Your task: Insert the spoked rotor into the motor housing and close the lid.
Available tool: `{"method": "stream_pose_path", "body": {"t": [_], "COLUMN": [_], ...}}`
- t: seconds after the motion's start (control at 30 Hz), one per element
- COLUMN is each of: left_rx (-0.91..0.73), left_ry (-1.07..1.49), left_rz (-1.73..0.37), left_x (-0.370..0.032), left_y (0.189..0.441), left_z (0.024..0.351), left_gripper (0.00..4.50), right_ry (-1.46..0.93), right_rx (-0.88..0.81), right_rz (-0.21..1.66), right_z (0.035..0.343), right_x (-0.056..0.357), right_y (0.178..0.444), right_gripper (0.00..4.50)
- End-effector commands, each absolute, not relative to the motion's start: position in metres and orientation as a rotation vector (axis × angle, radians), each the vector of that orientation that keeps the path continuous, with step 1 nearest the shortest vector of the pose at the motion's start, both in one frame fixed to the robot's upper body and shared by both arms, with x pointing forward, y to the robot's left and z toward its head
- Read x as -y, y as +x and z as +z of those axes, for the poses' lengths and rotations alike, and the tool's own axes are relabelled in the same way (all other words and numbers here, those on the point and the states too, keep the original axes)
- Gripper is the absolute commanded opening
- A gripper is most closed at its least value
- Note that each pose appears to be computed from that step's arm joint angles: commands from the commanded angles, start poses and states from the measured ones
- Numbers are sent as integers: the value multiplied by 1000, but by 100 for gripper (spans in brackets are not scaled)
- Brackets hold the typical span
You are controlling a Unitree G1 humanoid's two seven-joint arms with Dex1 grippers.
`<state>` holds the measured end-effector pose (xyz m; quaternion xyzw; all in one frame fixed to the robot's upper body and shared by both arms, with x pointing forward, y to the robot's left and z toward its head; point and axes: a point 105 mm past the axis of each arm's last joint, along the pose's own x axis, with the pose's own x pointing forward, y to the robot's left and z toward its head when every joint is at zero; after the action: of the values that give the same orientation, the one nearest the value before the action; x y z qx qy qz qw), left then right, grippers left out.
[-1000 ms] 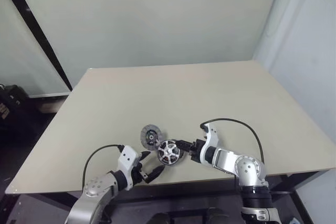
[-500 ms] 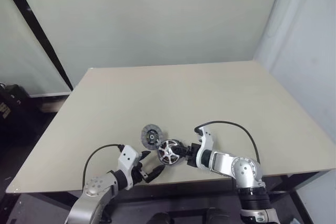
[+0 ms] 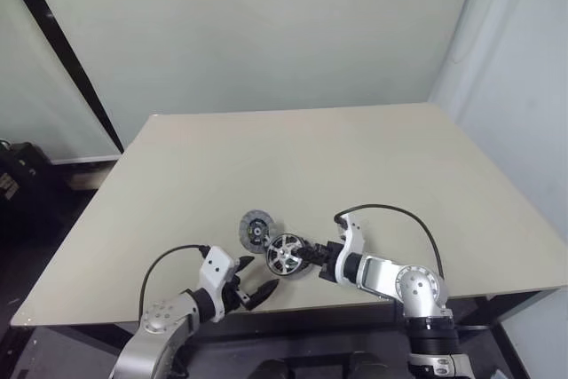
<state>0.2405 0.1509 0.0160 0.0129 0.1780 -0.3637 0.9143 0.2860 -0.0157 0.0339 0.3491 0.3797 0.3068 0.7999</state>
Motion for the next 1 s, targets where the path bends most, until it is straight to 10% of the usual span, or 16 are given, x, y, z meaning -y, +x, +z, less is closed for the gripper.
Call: {"method": "stream_pose_path", "body": {"t": [0.03, 0.83, 1.0], "left_rx": [-313, -312, -312], "left_ry": [54, 55, 54], "left_rz": [-768, -765, -765], "left_x": [-147, -147, -146], "left_y": [245, 245, 246], "left_z": [29, 29, 29], "left_gripper": [450, 450, 450], "right_ry": [877, 786, 768], "right_rx": [-753, -784, -732], "right_rz": [722, 711, 727], "right_z": [57, 46, 56], "right_x": [-6, -15, -10], "right_y": [288, 284, 287], "right_gripper": [39, 39, 204]}}
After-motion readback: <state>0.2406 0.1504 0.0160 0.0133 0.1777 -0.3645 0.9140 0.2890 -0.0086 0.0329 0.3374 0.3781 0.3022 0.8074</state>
